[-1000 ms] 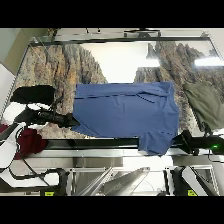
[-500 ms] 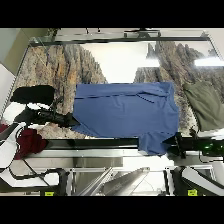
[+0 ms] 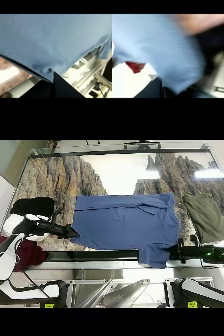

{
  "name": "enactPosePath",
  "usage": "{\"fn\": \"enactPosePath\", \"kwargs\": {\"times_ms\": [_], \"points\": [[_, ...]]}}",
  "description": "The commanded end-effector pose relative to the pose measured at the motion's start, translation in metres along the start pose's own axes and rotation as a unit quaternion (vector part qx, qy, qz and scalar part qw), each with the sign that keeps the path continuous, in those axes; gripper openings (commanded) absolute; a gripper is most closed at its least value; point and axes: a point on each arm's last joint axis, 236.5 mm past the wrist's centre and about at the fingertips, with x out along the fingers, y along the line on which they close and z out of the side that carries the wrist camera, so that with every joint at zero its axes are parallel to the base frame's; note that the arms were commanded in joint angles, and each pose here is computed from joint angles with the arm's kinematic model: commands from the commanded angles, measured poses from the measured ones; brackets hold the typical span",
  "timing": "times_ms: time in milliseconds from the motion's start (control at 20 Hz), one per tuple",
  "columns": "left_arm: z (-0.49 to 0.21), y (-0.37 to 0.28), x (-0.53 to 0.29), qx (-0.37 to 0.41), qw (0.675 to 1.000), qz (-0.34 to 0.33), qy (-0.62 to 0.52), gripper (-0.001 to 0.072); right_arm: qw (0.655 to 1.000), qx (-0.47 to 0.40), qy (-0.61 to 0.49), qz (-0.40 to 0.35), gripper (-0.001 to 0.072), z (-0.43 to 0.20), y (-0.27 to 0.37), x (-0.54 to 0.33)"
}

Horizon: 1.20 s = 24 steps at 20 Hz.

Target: Fold the shirts.

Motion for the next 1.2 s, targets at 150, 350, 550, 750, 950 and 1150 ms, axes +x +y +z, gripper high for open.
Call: {"fn": "enactPosePath", "kwargs": {"times_ms": [150,350,550,750,950,1150], "points": [[0.002,-0.013,-0.043,-0.007,0.999,-0.032,0.005,0.0026,0.985,-0.117,-0.068,0.109,0.0013,0.039,0.109,-0.055],[0.044,-0.015,-0.059,0.017,0.998,-0.009,-0.067,0.0028,0.964,-0.187,-0.176,0.070,0.0013,0.092,0.147,-0.066],[0.105,-0.024,-0.076,0.036,0.990,-0.032,-0.133,0.0028,0.924,-0.298,-0.238,0.038,0.0013,0.139,0.206,-0.044],[0.150,-0.013,-0.053,0.054,0.992,-0.036,-0.112,0.0027,0.892,-0.365,-0.267,0.001,0.0014,0.189,0.240,-0.010],[0.186,0.007,-0.021,0.063,0.993,-0.040,-0.091,0.0022,0.870,-0.412,-0.269,-0.033,0.0014,0.228,0.242,0.028],[0.207,0.016,-0.004,0.070,0.994,-0.047,-0.074,0.0022,0.871,-0.410,-0.264,-0.054,0.0014,0.250,0.223,0.044]]}}
